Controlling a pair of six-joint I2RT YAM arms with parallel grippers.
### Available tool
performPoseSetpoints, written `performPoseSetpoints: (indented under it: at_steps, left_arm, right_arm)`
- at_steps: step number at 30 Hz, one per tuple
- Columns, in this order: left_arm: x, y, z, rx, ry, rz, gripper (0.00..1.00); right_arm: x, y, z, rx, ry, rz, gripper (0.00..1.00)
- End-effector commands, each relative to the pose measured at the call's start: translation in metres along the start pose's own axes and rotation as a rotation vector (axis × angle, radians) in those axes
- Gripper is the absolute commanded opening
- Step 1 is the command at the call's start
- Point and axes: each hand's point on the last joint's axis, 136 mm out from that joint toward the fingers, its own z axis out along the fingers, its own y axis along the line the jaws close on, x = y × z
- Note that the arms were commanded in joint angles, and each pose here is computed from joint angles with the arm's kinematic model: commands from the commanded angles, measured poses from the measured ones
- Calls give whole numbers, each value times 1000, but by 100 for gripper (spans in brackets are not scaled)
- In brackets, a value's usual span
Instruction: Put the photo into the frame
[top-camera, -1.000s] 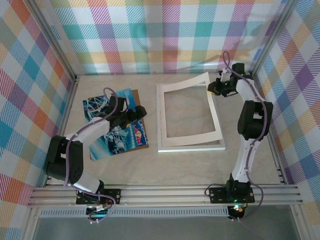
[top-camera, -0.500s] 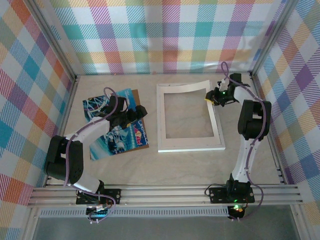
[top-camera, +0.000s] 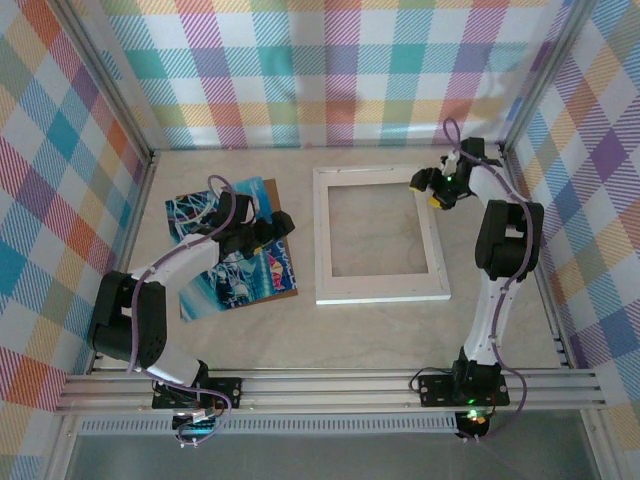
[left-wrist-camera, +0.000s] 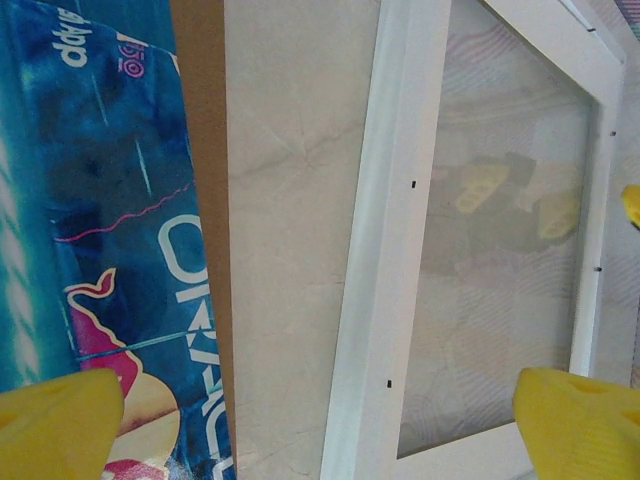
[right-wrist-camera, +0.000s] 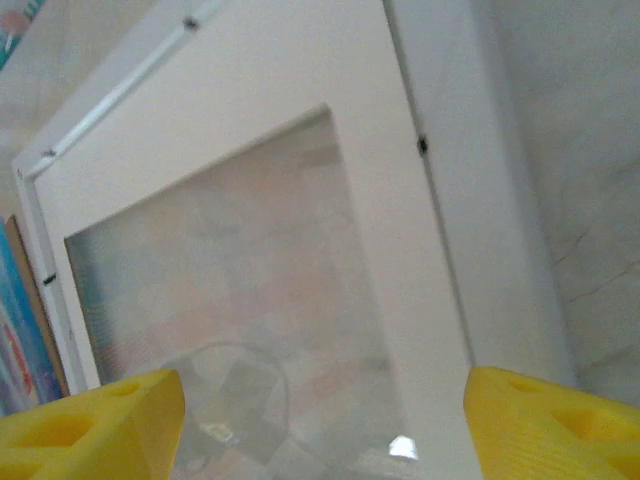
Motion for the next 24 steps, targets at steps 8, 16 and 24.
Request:
performPoseSetpoints:
  at_steps: [8, 16, 24]
  left_arm:
    - [1, 1, -8, -15, -26, 8, 100]
    - [-23, 21, -25, -17, -55, -53, 100]
    - [-36, 69, -53, -118, -96, -140, 100]
  right_arm:
    - [1, -6, -33, 230, -68, -44, 75]
    - [42, 57, -23, 222, -39, -209, 83]
    - [123, 153, 21, 119, -24, -309, 79]
